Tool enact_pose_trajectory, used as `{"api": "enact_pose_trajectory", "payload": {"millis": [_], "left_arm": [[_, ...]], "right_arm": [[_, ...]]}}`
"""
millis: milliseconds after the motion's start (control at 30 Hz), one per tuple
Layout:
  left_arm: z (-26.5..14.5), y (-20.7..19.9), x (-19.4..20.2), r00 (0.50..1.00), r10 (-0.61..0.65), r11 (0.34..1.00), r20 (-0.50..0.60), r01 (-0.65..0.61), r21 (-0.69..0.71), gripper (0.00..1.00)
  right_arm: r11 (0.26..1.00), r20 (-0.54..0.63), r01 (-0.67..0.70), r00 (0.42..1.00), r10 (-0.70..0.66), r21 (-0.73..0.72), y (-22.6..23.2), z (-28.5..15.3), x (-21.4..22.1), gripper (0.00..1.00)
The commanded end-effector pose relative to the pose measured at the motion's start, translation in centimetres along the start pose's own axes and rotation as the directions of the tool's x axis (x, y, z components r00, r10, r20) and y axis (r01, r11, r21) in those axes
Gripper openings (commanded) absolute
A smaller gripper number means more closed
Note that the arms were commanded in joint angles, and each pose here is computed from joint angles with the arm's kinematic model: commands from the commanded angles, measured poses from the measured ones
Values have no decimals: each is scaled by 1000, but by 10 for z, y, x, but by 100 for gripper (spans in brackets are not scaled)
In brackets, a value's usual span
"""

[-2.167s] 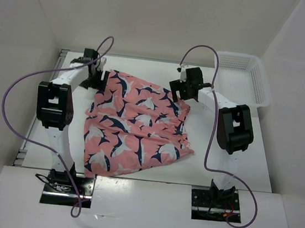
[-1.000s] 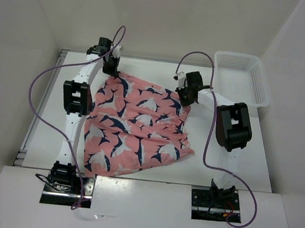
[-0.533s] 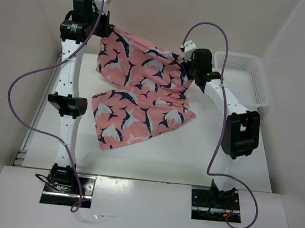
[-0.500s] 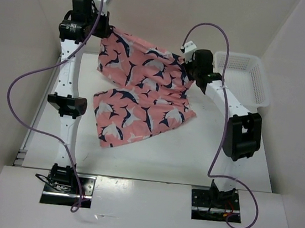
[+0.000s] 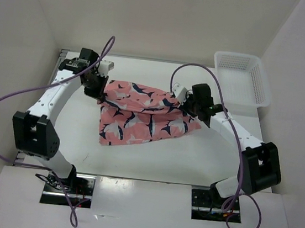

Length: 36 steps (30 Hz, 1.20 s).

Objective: Fold and stack the shorts
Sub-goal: Fold the shorts

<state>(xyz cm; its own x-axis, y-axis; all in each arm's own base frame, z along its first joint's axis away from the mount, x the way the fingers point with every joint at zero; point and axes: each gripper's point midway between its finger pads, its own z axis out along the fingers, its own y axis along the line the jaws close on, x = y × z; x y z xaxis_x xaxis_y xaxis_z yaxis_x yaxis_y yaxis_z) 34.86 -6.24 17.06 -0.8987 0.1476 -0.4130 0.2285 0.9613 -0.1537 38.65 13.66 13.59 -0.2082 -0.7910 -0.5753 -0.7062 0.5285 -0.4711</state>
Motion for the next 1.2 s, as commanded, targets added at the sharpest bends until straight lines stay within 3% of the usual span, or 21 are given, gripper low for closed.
{"api": "enact_pose_trajectory", "payload": {"millis": [0, 233, 367, 467, 500, 533, 567, 633, 667, 800, 867, 933, 967, 1000, 1067, 1167], "left_arm": [[-10, 4, -8, 991, 36, 998, 129, -30, -52, 0], [-42, 4, 4, 985, 28, 998, 171, -18, -65, 0], [-39, -17, 46, 996, 58, 998, 64, -56, -30, 0], [-41, -50, 84, 995, 86, 992, -56, -80, 101, 9], [-42, -59, 111, 985, 91, 988, -145, -71, 136, 23], [-41, -66, 126, 975, 103, 984, -199, -71, 163, 23], [-40, -71, 140, 962, 115, 980, -247, -69, 184, 39], [-42, -74, 163, 939, 116, 979, -324, -53, 197, 45], [-41, -73, 175, 924, 110, 980, -365, -39, 195, 47], [-38, -60, 180, 920, 79, 989, -384, -24, 145, 57], [-34, -57, 167, 941, 65, 989, -333, -17, 146, 66], [-14, -50, 139, 968, 70, 991, -240, -41, 124, 69], [-4, -46, 133, 969, 71, 993, -235, -46, 112, 69], [2, -45, 130, 970, 71, 993, -233, -46, 112, 69], [10, -46, 135, 962, 66, 992, -263, -35, 122, 69], [29, -19, 155, 955, 64, 998, -289, -68, -5, 70]], "right_arm": [[995, 32, 100, 995, -99, -6, 5, -17, -3, 0], [973, 16, 227, 974, -226, -49, 14, -35, 9, 0], [958, 3, 273, 962, -274, -88, 19, -46, 14, 0], [937, 8, 301, 952, -305, -179, 35, -54, 20, 0], [923, 37, 326, 945, -326, -205, 41, -65, 18, 28], [914, 37, 346, 937, -346, -214, 44, -70, 22, 28], [894, 55, 380, 924, -378, -236, 53, -74, 24, 69], [845, 50, 457, 885, -462, -279, 69, -80, 41, 82], [846, 54, 475, 877, -477, -242, 65, -89, 40, 100], [885, 111, 440, 897, -427, -154, 49, -108, 12, 100], [910, 191, 386, 915, -356, -152, 50, -114, -19, 100], [910, 243, 369, 915, -321, -190, 70, -107, -41, 100], [898, 307, 394, 895, -324, -198, 93, -105, -67, 100], [886, 287, 409, 895, -342, -219, 108, -90, -68, 100], [853, 353, 468, 857, -375, -231, 140, -80, -90, 98], [833, 358, 455, 869, -340, -314, 170, -53, -102, 86]]}}
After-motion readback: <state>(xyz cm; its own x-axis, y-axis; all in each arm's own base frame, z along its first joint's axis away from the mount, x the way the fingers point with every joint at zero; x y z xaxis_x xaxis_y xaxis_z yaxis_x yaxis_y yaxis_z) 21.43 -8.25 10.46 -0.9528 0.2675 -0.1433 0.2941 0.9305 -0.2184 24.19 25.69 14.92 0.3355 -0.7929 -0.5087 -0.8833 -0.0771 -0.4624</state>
